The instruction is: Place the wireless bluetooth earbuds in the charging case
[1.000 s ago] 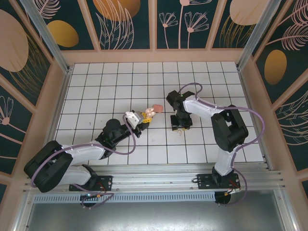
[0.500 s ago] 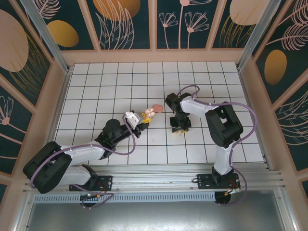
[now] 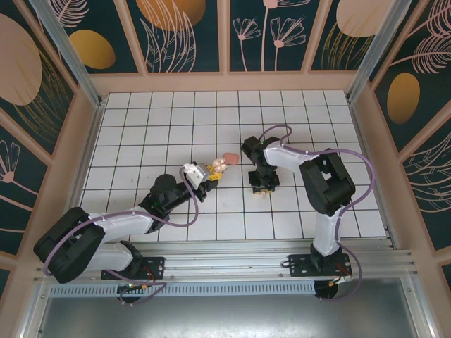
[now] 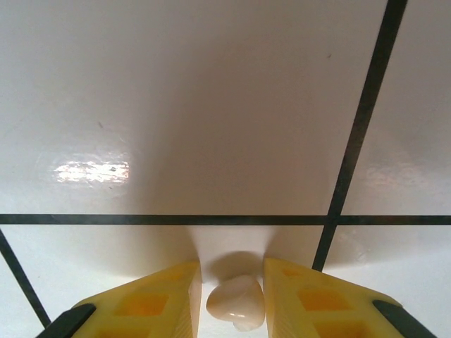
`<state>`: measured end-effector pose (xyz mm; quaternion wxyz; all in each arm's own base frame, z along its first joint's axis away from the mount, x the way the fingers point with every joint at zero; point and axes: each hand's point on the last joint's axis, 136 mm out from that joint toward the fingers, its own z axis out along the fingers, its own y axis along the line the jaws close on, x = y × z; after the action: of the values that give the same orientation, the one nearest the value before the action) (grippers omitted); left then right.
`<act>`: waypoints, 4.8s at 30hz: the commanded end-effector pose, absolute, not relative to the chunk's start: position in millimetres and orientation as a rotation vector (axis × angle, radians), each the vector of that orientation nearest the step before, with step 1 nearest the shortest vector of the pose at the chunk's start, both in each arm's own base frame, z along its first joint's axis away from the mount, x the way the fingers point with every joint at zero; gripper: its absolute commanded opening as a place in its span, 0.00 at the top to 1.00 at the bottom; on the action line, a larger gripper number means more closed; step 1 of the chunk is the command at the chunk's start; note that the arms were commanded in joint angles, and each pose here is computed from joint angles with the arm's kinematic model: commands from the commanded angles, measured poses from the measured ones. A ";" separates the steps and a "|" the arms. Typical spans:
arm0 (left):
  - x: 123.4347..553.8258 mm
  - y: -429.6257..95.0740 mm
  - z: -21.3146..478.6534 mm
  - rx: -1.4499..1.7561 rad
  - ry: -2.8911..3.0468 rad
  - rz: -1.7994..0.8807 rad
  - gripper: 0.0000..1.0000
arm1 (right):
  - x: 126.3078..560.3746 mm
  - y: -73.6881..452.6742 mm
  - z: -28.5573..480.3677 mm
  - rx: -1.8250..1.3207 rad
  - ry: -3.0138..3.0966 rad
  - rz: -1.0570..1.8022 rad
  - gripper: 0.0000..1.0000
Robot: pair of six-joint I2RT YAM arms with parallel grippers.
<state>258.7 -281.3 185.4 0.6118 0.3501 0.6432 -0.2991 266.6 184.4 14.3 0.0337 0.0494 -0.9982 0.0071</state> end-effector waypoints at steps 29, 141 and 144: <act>244.5 -330.6 190.4 0.983 1.317 -0.923 0.91 | 271.3 244.8 235.2 1.003 -3.524 -1.492 0.78; 275.3 -330.1 204.3 0.869 1.377 -0.839 0.90 | 269.1 278.9 256.6 0.558 -3.681 -1.211 0.28; 274.5 -330.2 205.7 0.871 1.372 -0.841 0.90 | 270.5 279.7 253.1 0.563 -3.685 -1.185 0.28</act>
<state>277.4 -330.0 197.9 0.5997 0.3725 0.6062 -0.3661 265.1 279.4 242.4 -0.3607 0.1398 -0.8756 -0.2893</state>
